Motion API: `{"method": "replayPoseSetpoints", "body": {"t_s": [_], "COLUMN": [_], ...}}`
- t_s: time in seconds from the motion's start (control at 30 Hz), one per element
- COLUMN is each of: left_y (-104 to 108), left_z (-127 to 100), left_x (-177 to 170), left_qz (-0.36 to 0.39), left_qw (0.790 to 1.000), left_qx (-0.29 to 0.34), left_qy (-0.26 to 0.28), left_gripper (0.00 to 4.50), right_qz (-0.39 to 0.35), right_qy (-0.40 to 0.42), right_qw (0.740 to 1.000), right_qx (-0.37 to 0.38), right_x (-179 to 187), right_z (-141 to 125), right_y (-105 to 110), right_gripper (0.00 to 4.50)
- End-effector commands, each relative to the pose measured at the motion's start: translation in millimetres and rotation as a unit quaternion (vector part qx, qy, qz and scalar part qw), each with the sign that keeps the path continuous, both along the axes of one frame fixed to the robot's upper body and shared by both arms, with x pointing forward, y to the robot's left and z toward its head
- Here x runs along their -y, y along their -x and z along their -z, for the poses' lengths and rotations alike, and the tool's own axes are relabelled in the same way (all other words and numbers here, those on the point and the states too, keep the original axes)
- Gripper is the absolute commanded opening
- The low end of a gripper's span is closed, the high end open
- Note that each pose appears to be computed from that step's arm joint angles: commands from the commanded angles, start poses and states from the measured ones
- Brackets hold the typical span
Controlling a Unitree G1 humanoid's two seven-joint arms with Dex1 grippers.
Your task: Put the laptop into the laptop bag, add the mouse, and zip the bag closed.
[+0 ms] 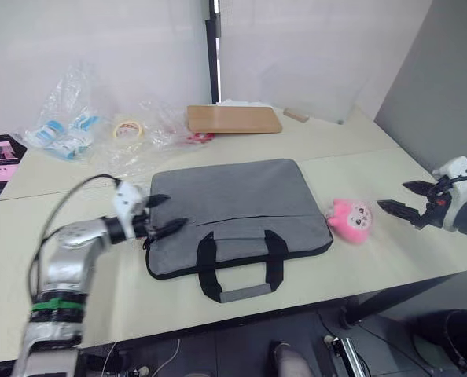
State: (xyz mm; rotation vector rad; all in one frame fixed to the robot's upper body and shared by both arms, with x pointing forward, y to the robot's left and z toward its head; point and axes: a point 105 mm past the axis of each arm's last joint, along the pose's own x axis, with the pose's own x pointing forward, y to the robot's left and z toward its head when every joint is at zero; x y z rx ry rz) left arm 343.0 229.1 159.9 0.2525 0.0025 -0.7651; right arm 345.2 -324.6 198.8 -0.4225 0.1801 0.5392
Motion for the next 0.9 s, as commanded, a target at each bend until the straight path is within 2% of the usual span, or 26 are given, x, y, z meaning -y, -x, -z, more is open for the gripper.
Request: {"method": "replayPoseSetpoints", "body": {"t_s": [0.03,0.2,0.27,0.43,0.63,0.9], "left_y": [9,20,25,41,43,42], "left_z": [-34,-42,-47,-44,-47,-48], "left_x": [-36,-79,-93,-132,-147,-150], "left_qz": [-0.059,-0.122,-0.144,-0.213,-0.239,-0.243], "left_qw": [0.997,0.991,0.987,0.972,0.963,0.961], "left_qx": [0.053,0.040,0.042,0.024,0.035,0.043], "left_qy": [-0.016,-0.039,-0.049,-0.097,-0.122,-0.123], "left_gripper": [4.48,4.48,4.48,4.48,4.48,4.48], "right_qz": [-0.072,-0.116,-0.113,-0.100,-0.088,-0.083], "right_qy": [0.066,0.073,0.081,0.089,0.089,0.089], "right_qw": [0.992,0.987,0.986,0.987,0.988,0.989], "right_qx": [0.076,0.084,0.091,0.092,0.090,0.084], "right_x": [-23,-41,-36,-23,-15,-11], "right_z": [-30,-36,-40,-45,-43,-39], "right_y": [-5,-12,-15,-20,-26,-28], "right_gripper": [4.50,4.50,4.50,4.50,4.50,4.50]}}
